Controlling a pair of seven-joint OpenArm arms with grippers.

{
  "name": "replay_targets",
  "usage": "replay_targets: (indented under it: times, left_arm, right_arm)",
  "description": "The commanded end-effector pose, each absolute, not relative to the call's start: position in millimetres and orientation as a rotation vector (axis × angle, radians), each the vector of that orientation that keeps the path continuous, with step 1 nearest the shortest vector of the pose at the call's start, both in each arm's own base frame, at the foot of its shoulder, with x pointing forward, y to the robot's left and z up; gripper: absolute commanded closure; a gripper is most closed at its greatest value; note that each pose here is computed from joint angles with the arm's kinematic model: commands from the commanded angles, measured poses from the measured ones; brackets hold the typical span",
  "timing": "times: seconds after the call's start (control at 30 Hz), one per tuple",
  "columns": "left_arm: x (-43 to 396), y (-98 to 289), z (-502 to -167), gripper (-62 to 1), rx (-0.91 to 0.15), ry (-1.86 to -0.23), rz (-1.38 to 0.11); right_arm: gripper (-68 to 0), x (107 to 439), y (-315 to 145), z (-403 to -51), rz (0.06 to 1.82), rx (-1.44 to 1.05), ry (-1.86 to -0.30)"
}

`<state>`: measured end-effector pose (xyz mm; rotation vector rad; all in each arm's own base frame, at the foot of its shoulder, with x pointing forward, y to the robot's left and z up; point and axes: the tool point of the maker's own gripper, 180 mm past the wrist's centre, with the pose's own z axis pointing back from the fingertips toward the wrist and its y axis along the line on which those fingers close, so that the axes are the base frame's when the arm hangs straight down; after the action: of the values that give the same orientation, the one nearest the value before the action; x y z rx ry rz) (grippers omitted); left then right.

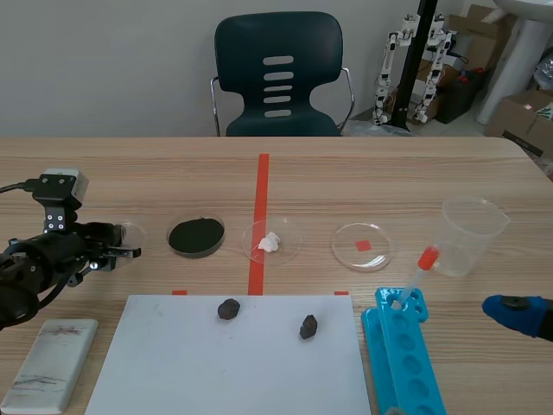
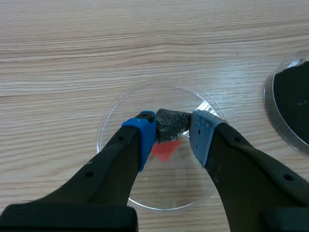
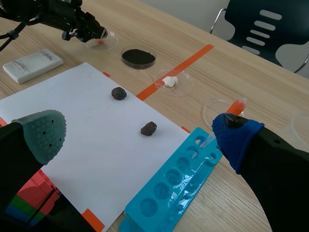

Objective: Put the mineral in the empty petri dish

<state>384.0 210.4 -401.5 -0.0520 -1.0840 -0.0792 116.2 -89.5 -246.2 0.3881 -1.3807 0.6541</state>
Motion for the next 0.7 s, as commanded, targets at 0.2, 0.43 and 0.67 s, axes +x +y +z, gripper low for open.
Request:
replay_targets:
  times: [0.2, 0.43, 0.67]
  left_arm:
    - [396.0, 215.3, -384.5, -33.7, -0.044, -1.137, -0.081]
    - [399.0, 215.3, -381.6, -59.6, -0.045, -1.142, -0.082]
    - [398.8, 217.5, -379.3, -62.3, -0.059, -1.142, -0.101]
  right_arm:
    - [-63.8, 117.8, -89.2, -240.2, 0.645, 0.395, -1.405]
    - [-63.8, 117.8, -89.2, -240.2, 0.646, 0.395, -1.405]
    - [-63.8, 117.8, -89.2, -240.2, 0.646, 0.395, -1.405]
